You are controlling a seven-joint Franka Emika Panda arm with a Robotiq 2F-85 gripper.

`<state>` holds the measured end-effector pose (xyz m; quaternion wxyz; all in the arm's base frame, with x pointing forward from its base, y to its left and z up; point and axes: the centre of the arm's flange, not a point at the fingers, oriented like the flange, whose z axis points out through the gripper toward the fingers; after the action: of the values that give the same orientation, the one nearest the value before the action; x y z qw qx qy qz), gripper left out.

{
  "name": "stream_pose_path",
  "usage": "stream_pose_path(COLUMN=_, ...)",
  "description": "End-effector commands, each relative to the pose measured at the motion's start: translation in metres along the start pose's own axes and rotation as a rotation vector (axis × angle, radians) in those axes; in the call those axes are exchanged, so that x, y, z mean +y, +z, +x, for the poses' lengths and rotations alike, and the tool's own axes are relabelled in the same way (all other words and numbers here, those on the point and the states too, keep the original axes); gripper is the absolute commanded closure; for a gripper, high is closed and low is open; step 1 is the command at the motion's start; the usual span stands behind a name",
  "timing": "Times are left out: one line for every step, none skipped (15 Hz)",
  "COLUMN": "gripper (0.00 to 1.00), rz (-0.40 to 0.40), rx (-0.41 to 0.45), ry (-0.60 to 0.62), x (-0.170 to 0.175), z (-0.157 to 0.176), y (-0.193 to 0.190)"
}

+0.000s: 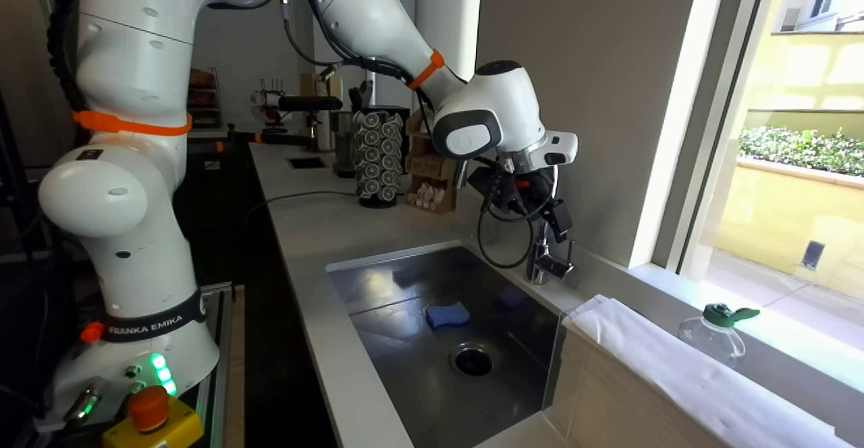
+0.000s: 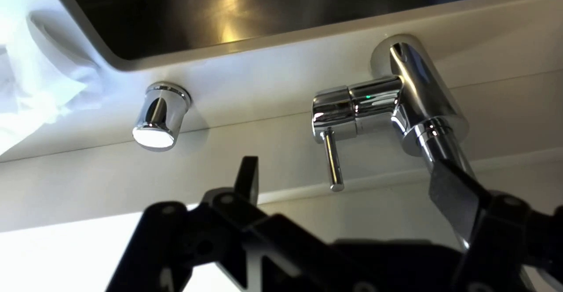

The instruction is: Open the tap

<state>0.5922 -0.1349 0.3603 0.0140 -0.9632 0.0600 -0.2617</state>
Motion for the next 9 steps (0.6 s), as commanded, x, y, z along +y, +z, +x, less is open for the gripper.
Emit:
stream_pose_path(gripper=0.0, rz=0.0, rx=0.037, ry=-0.074, x=-0.004, z=0.012, y=0.024)
stream_pose_path(gripper=0.0, rz=0.008, rx=0.037, ry=-0.091, x=-0.007, z=0.014, y=0.028)
stream_pose_path(gripper=0.0, rz=0.015, rx=0.039, ry=-0.115, x=-0.01, z=0.018, y=0.034)
stream_pose_path(gripper=0.0, rz=0.014, rx=0.044, ry=-0.131, x=-0.012, z=0.02, y=0.038)
stream_pose_path(gripper=0.0, rz=0.016, rx=0.052, ry=-0.146, x=-0.013, z=0.024, y=0.043)
stream_pose_path(gripper=0.0, rz=0.018, rx=0.059, ry=-0.158, x=-0.013, z=0.027, y=0.047)
stream_pose_path(gripper=0.0, rz=0.018, rx=0.067, ry=-0.17, x=-0.012, z=0.03, y=0.052)
stream_pose_path(gripper=0.0, rz=0.02, rx=0.07, ry=-0.177, x=-0.011, z=0.032, y=0.055)
stream_pose_path(gripper=0.0, rz=0.018, rx=0.073, ry=-0.179, x=-0.007, z=0.035, y=0.06)
